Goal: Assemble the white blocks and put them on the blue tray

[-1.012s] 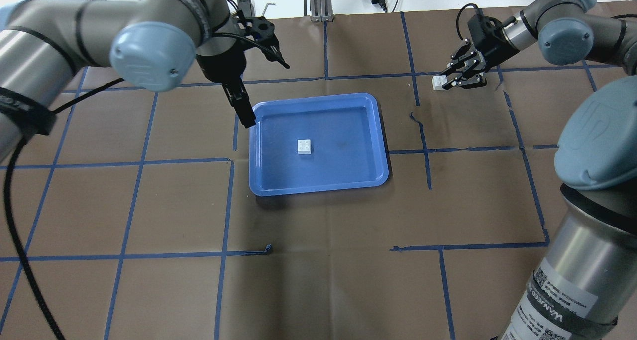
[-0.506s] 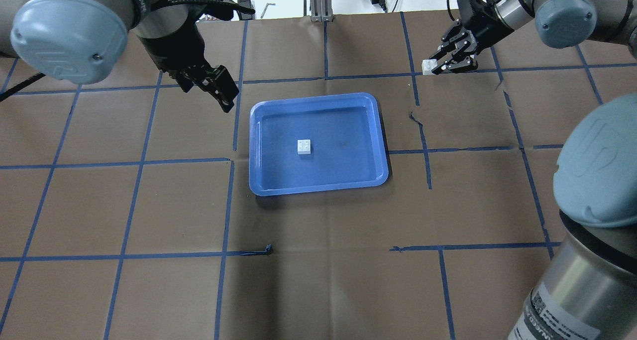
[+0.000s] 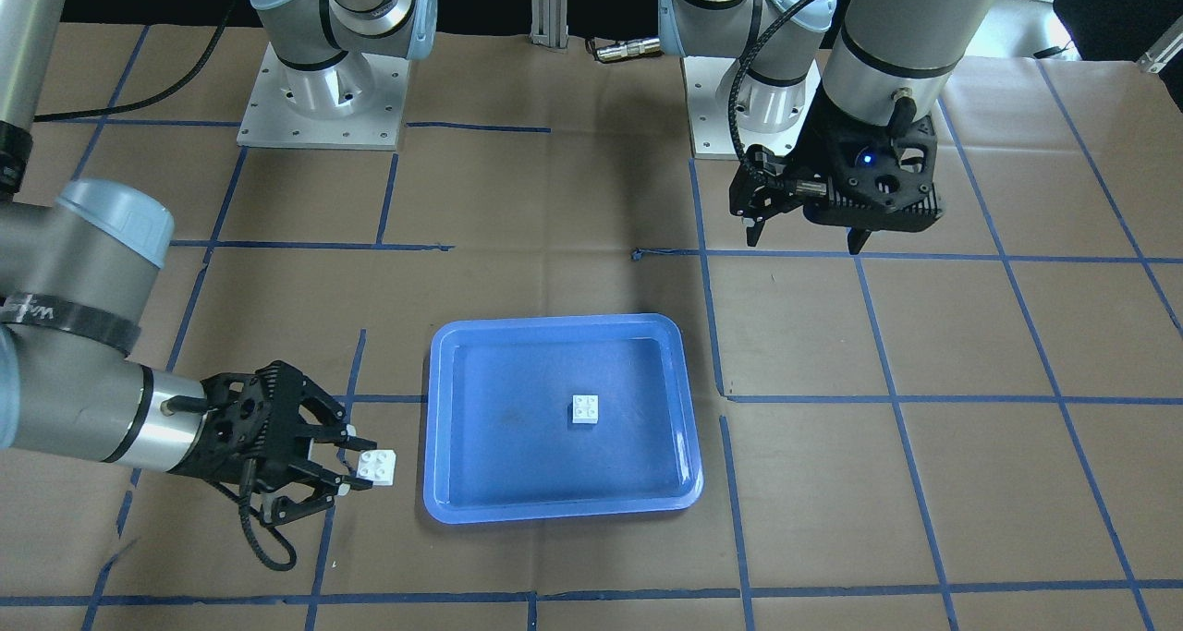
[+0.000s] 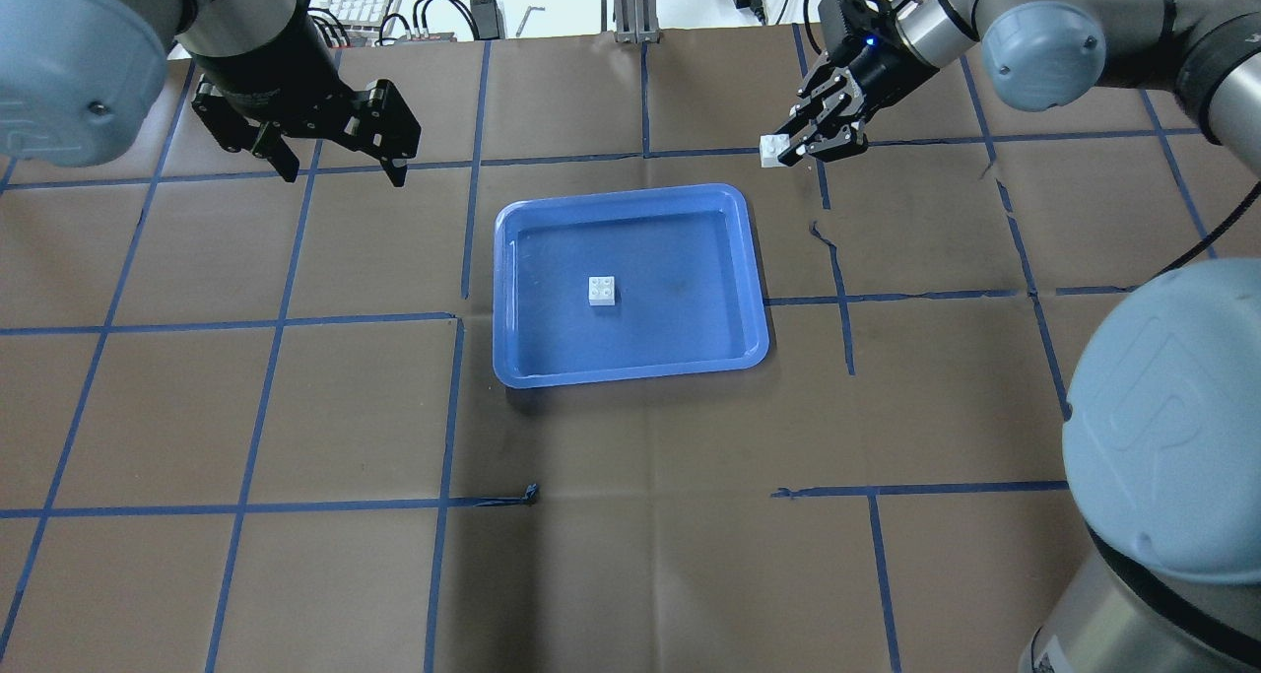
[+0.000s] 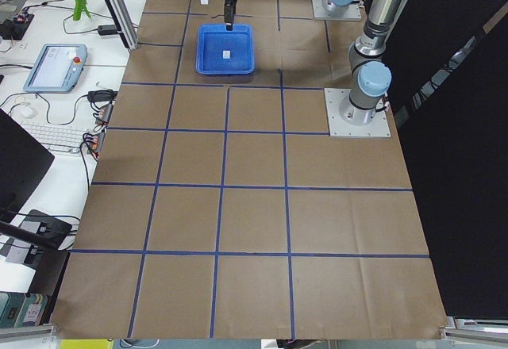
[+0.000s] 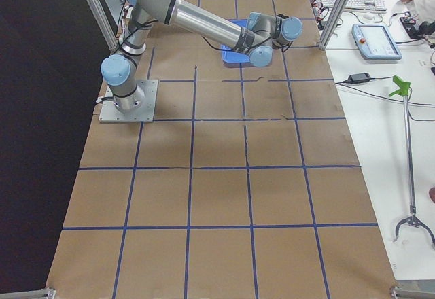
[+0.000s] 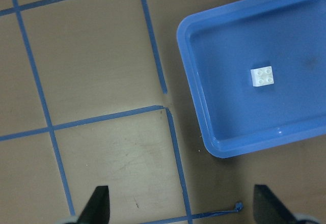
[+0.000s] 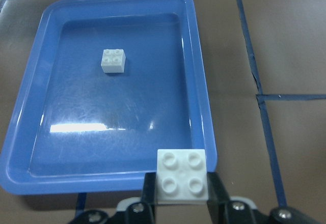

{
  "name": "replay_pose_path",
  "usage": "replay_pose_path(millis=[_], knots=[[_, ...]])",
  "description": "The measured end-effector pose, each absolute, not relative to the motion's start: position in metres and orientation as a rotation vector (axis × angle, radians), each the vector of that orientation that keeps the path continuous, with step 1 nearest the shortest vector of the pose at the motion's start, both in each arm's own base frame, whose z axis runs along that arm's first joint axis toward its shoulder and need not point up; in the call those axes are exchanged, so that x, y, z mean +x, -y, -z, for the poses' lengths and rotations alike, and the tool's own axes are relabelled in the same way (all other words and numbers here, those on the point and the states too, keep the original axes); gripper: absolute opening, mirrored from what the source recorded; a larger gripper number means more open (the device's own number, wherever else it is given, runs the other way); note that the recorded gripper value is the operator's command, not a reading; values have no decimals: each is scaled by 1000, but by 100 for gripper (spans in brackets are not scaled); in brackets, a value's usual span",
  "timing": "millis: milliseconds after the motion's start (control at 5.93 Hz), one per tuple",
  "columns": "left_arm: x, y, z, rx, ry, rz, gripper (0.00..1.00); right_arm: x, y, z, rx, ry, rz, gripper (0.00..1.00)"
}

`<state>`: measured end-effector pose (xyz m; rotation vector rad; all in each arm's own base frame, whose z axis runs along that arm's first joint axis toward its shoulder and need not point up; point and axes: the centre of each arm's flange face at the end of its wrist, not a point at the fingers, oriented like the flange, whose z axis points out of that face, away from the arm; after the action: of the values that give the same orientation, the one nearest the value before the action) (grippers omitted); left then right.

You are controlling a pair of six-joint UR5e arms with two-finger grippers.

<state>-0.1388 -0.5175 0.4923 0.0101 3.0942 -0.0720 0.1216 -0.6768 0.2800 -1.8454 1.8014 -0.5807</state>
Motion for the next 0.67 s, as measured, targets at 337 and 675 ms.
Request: replay_pose_path(millis=[337,675], knots=[[-136,515,-494,-99,-3089,84,99,176,652,-253,-1837,-1821,611,30],[-125,519,-499,-138,-3088,101,99,221,621,-223,-1836,-1848,651,30]])
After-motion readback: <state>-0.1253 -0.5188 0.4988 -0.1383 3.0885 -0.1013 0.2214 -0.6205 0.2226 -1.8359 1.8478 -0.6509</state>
